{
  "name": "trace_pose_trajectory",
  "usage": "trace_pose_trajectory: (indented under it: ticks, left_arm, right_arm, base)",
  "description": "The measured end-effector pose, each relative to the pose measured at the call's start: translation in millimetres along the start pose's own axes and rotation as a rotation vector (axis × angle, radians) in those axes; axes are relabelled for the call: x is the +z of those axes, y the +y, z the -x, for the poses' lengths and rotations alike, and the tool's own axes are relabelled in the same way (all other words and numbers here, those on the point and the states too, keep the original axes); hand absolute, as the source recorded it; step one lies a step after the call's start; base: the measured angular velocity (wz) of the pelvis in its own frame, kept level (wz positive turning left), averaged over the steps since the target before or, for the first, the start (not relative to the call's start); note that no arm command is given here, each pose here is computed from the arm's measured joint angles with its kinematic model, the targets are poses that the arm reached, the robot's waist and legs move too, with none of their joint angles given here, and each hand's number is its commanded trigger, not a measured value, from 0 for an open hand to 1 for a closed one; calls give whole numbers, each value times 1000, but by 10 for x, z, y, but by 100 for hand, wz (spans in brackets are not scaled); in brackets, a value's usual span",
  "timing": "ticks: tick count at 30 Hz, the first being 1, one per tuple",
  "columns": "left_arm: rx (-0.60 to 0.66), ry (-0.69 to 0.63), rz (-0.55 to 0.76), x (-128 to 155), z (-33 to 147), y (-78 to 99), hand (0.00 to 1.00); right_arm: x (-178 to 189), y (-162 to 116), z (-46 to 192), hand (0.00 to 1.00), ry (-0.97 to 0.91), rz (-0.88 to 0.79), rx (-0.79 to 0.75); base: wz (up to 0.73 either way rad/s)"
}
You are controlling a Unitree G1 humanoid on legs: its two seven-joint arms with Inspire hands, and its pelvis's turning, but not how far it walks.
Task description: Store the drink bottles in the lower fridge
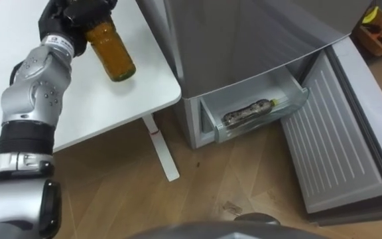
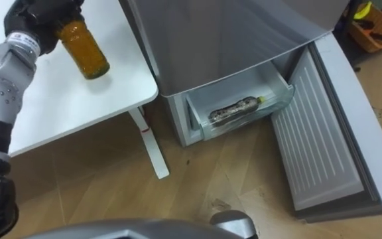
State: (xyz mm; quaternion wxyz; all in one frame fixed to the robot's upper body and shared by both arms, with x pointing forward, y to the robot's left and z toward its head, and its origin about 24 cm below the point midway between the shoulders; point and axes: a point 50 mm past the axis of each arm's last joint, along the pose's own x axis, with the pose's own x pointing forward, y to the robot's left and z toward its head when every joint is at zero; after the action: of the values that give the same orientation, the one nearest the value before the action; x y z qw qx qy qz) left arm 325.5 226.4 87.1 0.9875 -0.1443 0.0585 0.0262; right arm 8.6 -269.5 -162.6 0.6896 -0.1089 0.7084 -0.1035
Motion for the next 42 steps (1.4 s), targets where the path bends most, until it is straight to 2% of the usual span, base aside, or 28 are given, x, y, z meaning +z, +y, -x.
trace_pose_trajectory:
  ticks: [6,13,20,25,31,36,42]
  left_arm:
    - [-64,-47,-22,19,172,-100,100]
    - [-131,-157,-70,200,317,-293,100]
    - [-167,-186,-51,122,647,-352,100]
    - [-190,-212,-46,162,707,-397,100]
    - [-287,-250,-51,233,765,-496,100]
    - [-325,-227,7,124,807,-524,100]
    - [-359,-74,91,-262,984,-462,100]
  right_arm:
    - [73,0,2,0,-20,-19,-23]
    - [161,23,10,0,-47,-34,-29]
    - [369,47,32,0,-118,-14,-32]
    - [376,60,33,0,-134,-48,-22]
    - [403,100,38,0,-154,-96,2]
    - [474,160,50,0,-184,-83,30]
    - [651,200,82,0,-229,-3,70]
  base:
    - [19]
    - [19]
    - [15]
    - [21]
    - [11]
    - [12]
    - [16]
